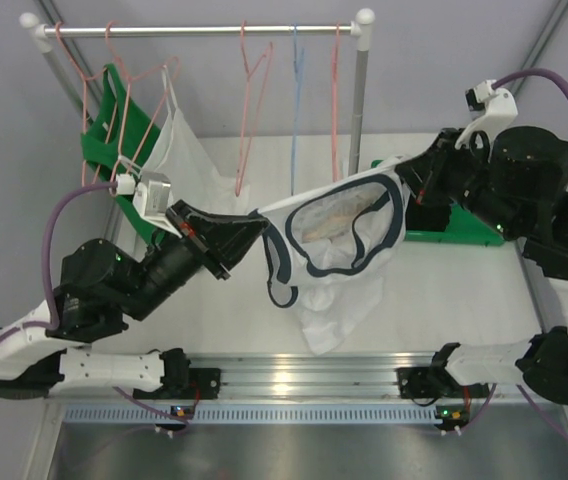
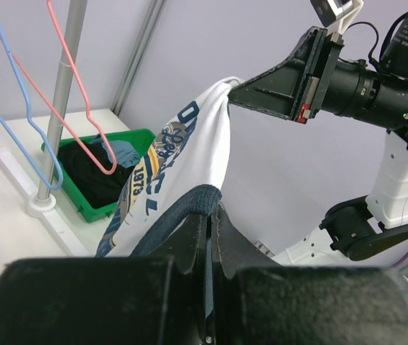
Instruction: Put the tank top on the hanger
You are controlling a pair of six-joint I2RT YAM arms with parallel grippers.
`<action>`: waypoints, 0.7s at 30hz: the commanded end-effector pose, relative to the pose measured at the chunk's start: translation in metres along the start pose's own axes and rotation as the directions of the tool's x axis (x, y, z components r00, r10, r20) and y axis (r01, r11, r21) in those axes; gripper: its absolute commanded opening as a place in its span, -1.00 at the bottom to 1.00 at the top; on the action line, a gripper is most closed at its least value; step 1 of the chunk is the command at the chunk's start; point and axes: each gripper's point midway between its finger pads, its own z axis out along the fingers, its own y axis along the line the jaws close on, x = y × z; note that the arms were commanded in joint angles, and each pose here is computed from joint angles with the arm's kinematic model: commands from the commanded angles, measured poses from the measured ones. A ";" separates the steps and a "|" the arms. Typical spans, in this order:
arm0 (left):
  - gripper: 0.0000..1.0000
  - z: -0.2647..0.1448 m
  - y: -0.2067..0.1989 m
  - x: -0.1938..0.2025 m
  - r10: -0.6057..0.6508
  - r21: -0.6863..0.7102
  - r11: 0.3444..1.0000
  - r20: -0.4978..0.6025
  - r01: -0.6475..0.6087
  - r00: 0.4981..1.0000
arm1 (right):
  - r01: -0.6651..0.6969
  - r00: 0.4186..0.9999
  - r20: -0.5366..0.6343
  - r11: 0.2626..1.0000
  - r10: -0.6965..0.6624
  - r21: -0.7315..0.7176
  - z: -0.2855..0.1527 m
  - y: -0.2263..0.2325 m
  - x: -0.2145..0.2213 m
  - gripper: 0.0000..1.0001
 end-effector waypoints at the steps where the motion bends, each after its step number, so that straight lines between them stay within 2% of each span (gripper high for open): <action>1: -1.00 -0.005 -0.006 -0.021 0.020 0.019 1.000 0.030 -0.021 0.999 | 0.000 1.000 0.015 1.000 0.000 0.007 -0.003 -0.003 0.001 -1.00; 3: -1.00 -0.003 0.001 -0.006 0.016 -0.010 1.000 0.001 -0.016 1.000 | -0.026 0.999 0.018 1.000 0.026 0.009 -0.004 -0.007 0.008 -1.00; 5: -1.00 -0.003 0.007 0.011 -0.018 -0.028 0.999 -0.030 0.017 0.999 | -0.013 0.998 -0.062 0.999 0.016 0.053 0.012 -0.017 0.047 -1.00; 6: -1.00 -0.003 0.014 0.033 -0.022 -0.037 0.999 -0.070 0.019 0.997 | -0.042 0.997 -0.055 0.998 0.045 0.054 0.009 -0.020 0.053 -1.00; 7: -1.00 -0.003 0.017 0.046 -0.036 -0.042 0.999 -0.095 0.033 0.995 | -0.017 0.991 -0.131 0.996 0.029 0.092 0.021 -0.030 0.088 -1.00; 8: -1.00 -0.004 0.019 0.061 -0.088 -0.050 0.995 -0.120 0.083 0.989 | -0.030 0.989 -0.140 0.995 0.044 0.100 0.018 -0.036 0.099 -1.00; 9: -1.00 -0.006 0.029 0.097 -0.093 -0.057 0.995 -0.189 0.083 0.978 | -0.042 0.983 -0.173 0.993 0.062 0.112 0.021 -0.039 0.116 -1.00; 10: -1.00 -0.006 0.029 0.112 -0.161 -0.062 0.987 -0.204 0.151 0.966 | -0.018 0.969 -0.242 0.989 0.054 0.147 0.029 -0.050 0.151 -1.00; 11: -1.00 -0.008 0.031 0.132 -0.188 -0.062 0.982 -0.234 0.178 0.954 | -0.029 0.965 -0.252 0.987 0.068 0.156 0.026 -0.056 0.163 -1.00; 12: -1.00 -0.015 0.046 0.175 -0.193 -0.085 0.981 -0.310 0.175 0.931 | -0.016 0.947 -0.313 0.983 0.074 0.183 0.031 -0.065 0.195 -1.00; 14: -1.00 -0.020 0.054 0.207 -0.263 -0.111 0.965 -0.352 0.239 0.898 | -0.018 0.937 -0.338 0.979 0.087 0.203 0.031 -0.073 0.215 -1.00; 16: -1.00 -0.029 0.075 0.245 -0.285 -0.163 0.957 -0.389 0.239 0.876 | -0.004 0.925 -0.369 0.974 0.091 0.228 0.039 -0.079 0.234 -1.00; 21: -1.00 -0.031 0.121 0.257 -0.299 -0.271 0.940 -0.366 0.207 0.881 | 0.047 0.902 -0.427 0.970 0.061 0.239 0.073 -0.076 0.262 -1.00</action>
